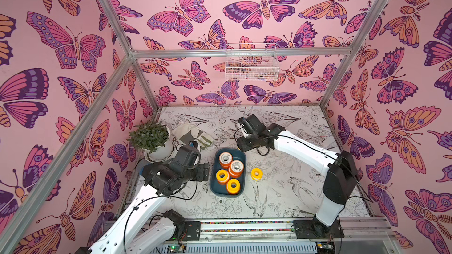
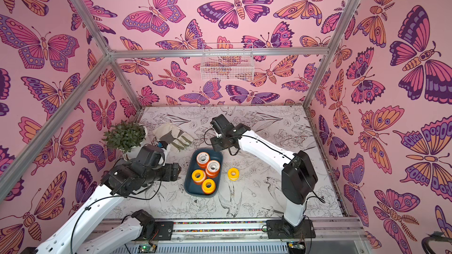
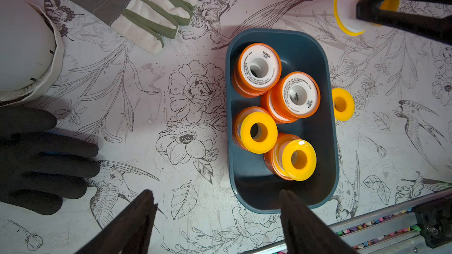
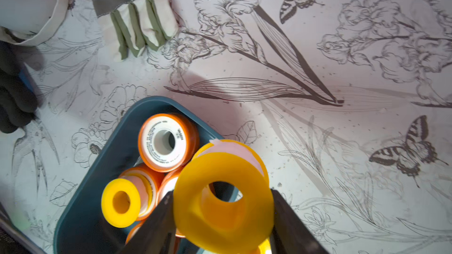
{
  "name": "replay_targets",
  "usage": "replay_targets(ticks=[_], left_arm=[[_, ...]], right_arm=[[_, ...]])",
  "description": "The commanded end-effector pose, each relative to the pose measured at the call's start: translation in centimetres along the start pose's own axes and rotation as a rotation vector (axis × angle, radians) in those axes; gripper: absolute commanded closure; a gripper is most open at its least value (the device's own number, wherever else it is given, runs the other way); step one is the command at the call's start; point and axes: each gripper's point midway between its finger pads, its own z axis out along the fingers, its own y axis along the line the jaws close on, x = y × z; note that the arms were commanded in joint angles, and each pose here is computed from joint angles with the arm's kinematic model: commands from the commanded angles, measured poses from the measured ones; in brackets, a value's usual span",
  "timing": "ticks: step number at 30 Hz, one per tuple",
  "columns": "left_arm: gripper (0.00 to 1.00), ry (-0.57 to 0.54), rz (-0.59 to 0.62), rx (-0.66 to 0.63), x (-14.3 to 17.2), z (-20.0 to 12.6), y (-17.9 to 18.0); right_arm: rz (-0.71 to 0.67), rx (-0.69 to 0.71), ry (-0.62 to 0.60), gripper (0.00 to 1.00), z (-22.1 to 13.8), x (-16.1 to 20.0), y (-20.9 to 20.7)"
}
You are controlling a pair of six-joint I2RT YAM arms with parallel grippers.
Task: Put the sealing tape into the storage box
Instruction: Place the sealing tape in the storage box.
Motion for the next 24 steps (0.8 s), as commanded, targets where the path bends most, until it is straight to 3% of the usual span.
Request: replay_targets(ticks=[1, 24], left_arm=[[0.16, 0.007, 0.009, -0.011, 0.3, 0.3, 0.3], [0.16, 0.009, 0.005, -0.016, 0.3, 0.4, 0.5]], right_arm=[[-0.048, -0.019, 0.075, 0.46, 1.5, 0.9, 1.8], [-0.143, -0.055, 0.183, 0.46, 6.9, 2.3, 6.9]])
